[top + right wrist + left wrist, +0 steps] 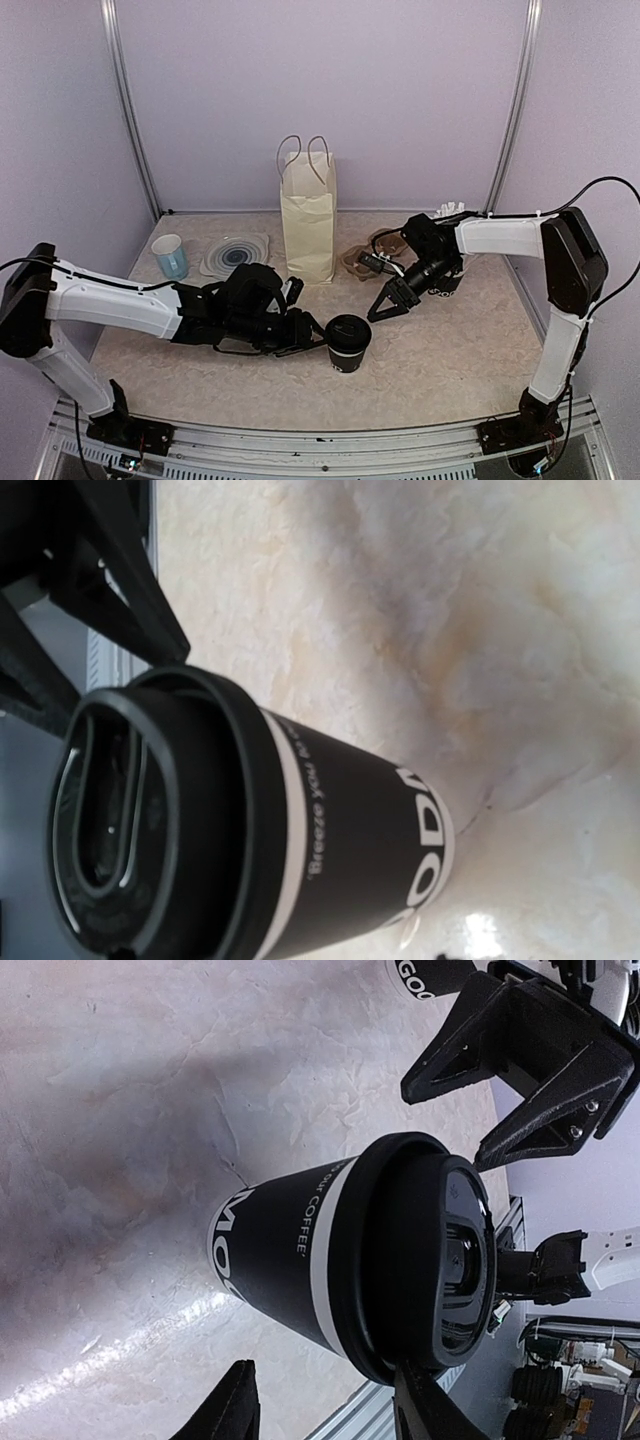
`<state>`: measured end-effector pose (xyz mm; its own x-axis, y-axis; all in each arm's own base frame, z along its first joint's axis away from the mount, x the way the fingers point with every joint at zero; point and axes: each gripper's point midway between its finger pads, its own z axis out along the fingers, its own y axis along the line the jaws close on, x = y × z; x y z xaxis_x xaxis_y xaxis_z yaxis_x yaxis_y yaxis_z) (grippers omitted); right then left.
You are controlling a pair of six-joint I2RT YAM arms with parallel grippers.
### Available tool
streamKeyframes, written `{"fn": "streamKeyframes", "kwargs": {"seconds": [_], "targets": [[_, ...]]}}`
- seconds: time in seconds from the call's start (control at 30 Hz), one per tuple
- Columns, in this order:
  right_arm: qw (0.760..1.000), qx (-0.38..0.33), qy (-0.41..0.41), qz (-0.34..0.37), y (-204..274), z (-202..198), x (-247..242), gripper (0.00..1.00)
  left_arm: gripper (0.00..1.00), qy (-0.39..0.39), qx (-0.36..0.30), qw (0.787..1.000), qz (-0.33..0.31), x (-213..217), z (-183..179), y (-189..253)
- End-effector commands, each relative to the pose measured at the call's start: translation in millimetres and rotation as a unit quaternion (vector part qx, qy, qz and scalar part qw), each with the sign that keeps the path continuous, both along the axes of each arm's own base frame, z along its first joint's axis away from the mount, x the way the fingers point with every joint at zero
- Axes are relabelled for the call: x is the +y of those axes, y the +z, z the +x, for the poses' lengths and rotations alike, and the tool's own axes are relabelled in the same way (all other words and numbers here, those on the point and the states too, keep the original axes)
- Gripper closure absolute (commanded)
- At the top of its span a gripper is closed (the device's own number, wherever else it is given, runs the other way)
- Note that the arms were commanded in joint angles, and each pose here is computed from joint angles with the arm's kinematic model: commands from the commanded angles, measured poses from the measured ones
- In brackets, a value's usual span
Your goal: Pack the takeout coffee
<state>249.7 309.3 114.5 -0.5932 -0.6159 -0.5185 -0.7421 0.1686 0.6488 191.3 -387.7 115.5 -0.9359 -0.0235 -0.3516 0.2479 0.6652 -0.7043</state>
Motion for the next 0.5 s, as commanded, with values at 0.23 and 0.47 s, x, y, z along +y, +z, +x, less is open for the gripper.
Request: {"fn": "streamKeyframes", "kwargs": {"seconds": [0.23, 0.47], "targets": [[0.999, 0.024, 0.023, 0.0, -5.1, -14.9, 4.9, 0.51, 0.54, -0.01, 0.014, 0.999, 0.034, 0.7, 2.1, -21.2], [0.998, 0.038, 0.018, -0.036, -24.7, -17.9, 2.6, 0.52, 0.56, -0.025, 0.019, 0.994, 0.105, 10.7, -6.8, -43.7]]}}
